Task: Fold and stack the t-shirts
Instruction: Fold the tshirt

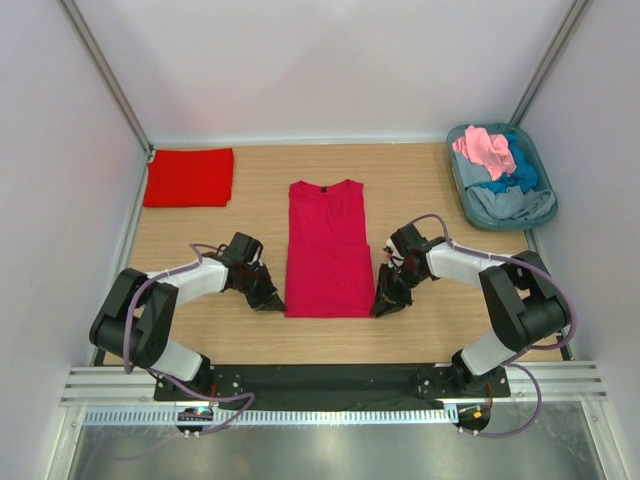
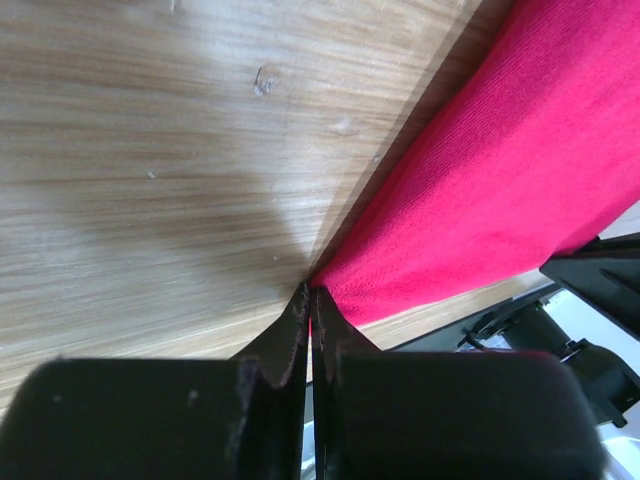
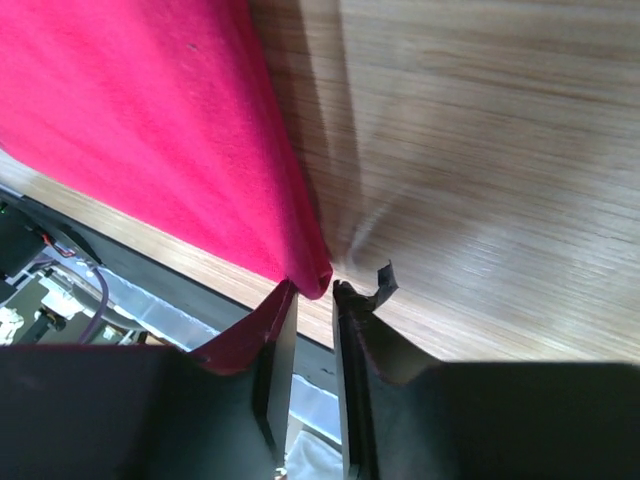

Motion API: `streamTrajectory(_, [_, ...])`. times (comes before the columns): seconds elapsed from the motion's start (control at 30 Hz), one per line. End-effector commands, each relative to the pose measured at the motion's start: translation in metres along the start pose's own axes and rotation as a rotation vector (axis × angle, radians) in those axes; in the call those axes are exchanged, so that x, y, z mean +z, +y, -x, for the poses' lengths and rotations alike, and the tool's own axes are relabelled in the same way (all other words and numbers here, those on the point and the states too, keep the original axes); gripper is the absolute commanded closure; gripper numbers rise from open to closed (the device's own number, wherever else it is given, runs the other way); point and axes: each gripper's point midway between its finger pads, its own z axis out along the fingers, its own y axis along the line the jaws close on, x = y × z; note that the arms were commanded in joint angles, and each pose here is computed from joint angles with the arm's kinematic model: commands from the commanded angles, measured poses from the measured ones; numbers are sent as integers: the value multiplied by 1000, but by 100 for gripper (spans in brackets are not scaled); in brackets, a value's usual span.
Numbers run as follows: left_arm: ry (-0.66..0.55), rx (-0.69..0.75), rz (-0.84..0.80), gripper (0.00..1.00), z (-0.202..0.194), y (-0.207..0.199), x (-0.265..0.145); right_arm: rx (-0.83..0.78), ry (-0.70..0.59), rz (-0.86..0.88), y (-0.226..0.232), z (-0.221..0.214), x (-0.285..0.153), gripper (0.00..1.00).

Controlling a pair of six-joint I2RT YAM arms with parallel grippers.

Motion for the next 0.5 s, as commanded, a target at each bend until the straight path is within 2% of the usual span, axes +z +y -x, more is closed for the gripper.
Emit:
streamTrajectory(0.0, [-10,0,-32,100,-4,-4,-3,-5,-28,23,4,2,-1,78])
streamTrajectory(0.13, [-5,-16,-13,100,-8,4,-3,8,-26,8,-3,-2,2,94])
streamTrajectory(0.3, [13,-37,26,100,-15,14,-2,19,-33,0,-5,-3,2,96])
streamTrajectory(0.37, [6,-32,20,96,-15,12,-5,20,-40,0,-4,-4,-2,91])
streamTrajectory(0.4, [6,-34,21,92,-15,12,-8,20,-44,-1,-3,-4,-3,84])
streamTrajectory(0.43, [-4,-29,16,85,-14,10,-10,23,-48,0,-2,-5,-5,79])
streamTrajectory(0.47, [-19,-22,3,75,-13,6,-15,22,-59,7,0,-5,-9,68])
